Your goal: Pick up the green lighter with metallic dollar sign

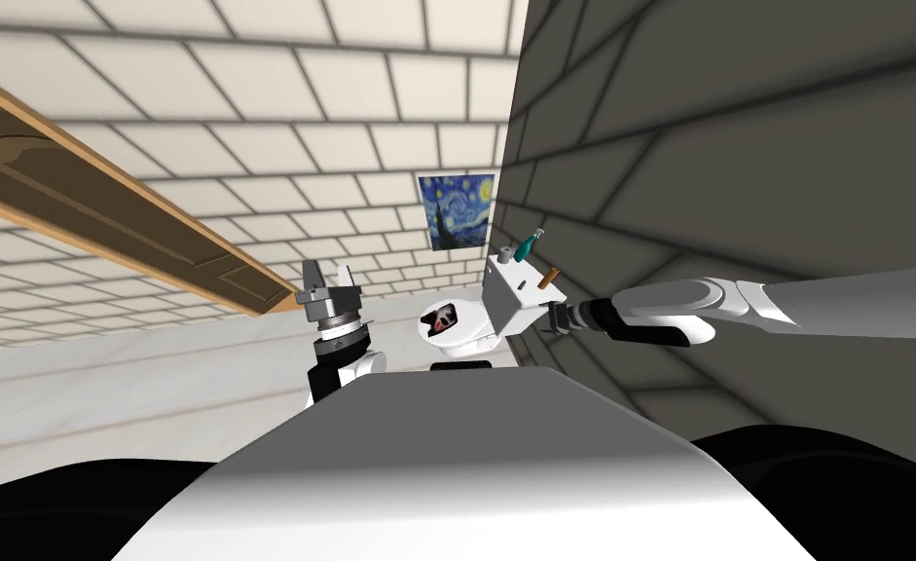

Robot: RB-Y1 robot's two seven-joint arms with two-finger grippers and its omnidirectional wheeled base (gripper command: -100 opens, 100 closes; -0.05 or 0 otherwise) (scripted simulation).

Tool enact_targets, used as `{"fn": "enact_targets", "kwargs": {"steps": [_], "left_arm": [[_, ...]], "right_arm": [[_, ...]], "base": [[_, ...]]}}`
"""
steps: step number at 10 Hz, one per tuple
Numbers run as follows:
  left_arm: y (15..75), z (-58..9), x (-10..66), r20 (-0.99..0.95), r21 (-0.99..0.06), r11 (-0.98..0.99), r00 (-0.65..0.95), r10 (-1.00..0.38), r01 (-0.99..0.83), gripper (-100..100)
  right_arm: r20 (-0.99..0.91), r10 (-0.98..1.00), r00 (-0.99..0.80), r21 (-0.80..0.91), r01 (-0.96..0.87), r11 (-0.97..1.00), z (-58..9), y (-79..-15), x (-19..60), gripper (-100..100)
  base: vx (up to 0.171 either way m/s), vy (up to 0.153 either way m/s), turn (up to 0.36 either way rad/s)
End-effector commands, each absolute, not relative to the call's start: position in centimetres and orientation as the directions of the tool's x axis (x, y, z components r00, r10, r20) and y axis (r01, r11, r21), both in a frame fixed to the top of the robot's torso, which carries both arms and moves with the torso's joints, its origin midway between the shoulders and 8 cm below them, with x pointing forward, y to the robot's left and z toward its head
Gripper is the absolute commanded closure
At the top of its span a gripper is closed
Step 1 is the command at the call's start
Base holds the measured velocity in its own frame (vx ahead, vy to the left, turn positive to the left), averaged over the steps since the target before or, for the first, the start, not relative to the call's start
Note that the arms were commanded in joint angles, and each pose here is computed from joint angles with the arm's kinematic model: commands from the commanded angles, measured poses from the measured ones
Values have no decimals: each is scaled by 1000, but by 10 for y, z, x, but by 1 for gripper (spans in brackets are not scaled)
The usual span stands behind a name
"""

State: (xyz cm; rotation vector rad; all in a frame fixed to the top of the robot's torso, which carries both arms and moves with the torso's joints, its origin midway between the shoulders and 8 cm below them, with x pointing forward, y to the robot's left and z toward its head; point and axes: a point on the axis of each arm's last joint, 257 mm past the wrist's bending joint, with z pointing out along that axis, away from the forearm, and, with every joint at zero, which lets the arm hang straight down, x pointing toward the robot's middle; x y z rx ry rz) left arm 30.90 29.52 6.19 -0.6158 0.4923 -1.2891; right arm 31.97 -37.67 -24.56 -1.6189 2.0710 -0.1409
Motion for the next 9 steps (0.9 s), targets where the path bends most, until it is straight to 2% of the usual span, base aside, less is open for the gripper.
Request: {"fn": "enact_targets", "kwargs": {"steps": [1, 9], "left_arm": [[295, 62, 309, 2, -668, 159, 216, -976, 727, 0], [295, 62, 309, 2, -668, 160, 216, -976, 727, 0]], "right_arm": [[-263, -956, -133, -407, -883, 235, -244, -387, 326, -100], [-83, -997, 5, -426, -904, 31, -235, -397, 346, -100]], "base": [[28, -32, 66], [19, -19, 25]]}}
